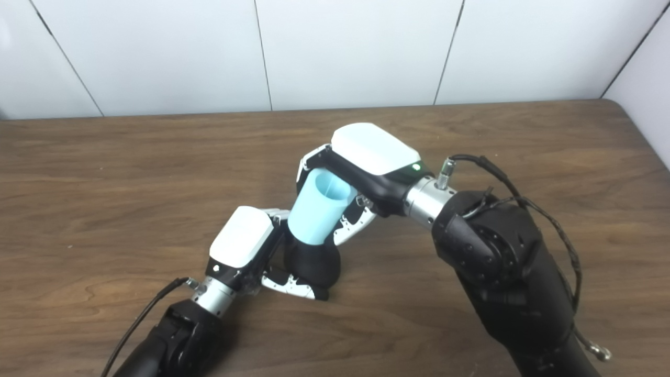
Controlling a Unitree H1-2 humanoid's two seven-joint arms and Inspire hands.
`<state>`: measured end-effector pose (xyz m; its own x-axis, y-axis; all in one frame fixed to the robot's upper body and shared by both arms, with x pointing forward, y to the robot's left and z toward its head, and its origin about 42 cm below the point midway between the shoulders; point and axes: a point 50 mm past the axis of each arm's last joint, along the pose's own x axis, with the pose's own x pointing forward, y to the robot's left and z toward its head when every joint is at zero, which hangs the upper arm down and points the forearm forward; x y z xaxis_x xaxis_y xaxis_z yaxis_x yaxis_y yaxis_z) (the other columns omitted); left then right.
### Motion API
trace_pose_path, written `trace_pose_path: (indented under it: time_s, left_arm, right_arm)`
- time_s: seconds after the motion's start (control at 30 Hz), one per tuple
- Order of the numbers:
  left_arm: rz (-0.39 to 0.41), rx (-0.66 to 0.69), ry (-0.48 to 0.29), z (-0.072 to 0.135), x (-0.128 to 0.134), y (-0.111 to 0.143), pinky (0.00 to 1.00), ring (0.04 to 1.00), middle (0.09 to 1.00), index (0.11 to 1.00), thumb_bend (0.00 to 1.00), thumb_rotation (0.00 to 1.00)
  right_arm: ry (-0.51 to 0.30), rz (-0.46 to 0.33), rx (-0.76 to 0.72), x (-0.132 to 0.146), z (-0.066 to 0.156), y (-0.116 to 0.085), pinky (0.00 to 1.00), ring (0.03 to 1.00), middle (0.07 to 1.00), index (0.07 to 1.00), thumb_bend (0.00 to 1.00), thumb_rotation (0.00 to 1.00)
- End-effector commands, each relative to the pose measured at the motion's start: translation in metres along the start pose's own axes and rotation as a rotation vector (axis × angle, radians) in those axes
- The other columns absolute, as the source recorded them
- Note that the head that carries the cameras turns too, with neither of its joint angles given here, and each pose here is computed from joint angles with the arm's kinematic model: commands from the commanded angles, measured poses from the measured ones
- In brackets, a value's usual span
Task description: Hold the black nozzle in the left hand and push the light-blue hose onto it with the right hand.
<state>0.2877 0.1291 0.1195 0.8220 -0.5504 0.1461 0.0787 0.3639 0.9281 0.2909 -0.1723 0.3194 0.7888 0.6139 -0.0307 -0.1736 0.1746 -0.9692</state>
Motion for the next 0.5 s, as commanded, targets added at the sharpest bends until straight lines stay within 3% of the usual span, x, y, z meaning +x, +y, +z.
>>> trace_pose_path:
  time_s: [0.0, 0.47]
  left_arm:
    - [-0.357, -0.027, 0.108, -0.004, -0.046, -0.06, 0.39, 0.506, 0.501, 0.475, 0.48, 0.0]
    - [-0.355, -0.036, 0.111, -0.001, -0.045, -0.062, 0.41, 0.515, 0.516, 0.463, 0.48, 0.0]
  right_arm:
    - [-0.046, 0.004, -0.084, 0.006, 0.007, -0.012, 0.27, 0.383, 0.516, 0.538, 0.49, 0.0]
    - [-0.033, 0.165, -0.181, 0.018, 0.013, -0.023, 0.26, 0.387, 0.52, 0.528, 0.49, 0.0]
